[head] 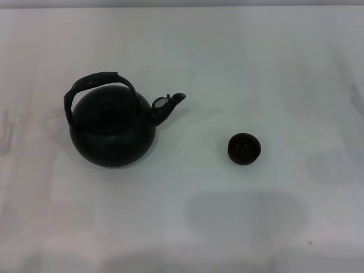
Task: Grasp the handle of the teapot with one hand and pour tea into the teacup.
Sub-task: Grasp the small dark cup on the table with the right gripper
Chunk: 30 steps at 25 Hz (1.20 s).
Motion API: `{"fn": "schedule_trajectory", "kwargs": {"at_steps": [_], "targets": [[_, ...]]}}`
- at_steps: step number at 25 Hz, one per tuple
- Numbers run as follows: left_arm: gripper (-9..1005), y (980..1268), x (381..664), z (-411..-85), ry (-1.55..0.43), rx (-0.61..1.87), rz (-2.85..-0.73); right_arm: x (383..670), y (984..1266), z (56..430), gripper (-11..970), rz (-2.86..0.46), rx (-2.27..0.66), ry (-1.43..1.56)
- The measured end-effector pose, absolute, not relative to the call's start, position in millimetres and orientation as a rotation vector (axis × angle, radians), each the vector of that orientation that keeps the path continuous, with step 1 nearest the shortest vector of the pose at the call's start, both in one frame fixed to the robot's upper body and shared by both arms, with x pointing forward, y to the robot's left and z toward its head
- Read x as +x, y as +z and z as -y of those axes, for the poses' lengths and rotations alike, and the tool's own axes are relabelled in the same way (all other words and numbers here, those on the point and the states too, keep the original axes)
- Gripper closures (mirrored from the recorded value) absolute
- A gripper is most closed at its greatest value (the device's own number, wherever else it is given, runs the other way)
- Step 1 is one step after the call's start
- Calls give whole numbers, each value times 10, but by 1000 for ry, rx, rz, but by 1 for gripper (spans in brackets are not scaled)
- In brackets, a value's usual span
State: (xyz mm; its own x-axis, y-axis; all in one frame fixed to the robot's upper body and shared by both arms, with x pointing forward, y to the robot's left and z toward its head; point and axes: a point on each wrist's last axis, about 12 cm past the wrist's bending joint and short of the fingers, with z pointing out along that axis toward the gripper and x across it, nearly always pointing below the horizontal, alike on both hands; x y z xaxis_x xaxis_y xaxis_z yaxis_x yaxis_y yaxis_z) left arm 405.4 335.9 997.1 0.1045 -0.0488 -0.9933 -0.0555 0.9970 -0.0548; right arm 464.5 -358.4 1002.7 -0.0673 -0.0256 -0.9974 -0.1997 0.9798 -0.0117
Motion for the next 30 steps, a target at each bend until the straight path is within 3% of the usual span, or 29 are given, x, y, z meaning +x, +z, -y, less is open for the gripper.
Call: {"fn": "schedule_trajectory", "kwargs": {"at_steps": [10,16,30], "targets": [[296,9963,4043,-3356,5,-92,-1471,4656,10021,3576,113,-1643,-193,144],[296,9956,4023,-3358,6,-93,-1476,4692,10075,3506,112,-1635,-352,234],[295,9944,4001,-3342,-14,-82,-1485,4906,10649,3596,112,-1669,-802,602]]}}
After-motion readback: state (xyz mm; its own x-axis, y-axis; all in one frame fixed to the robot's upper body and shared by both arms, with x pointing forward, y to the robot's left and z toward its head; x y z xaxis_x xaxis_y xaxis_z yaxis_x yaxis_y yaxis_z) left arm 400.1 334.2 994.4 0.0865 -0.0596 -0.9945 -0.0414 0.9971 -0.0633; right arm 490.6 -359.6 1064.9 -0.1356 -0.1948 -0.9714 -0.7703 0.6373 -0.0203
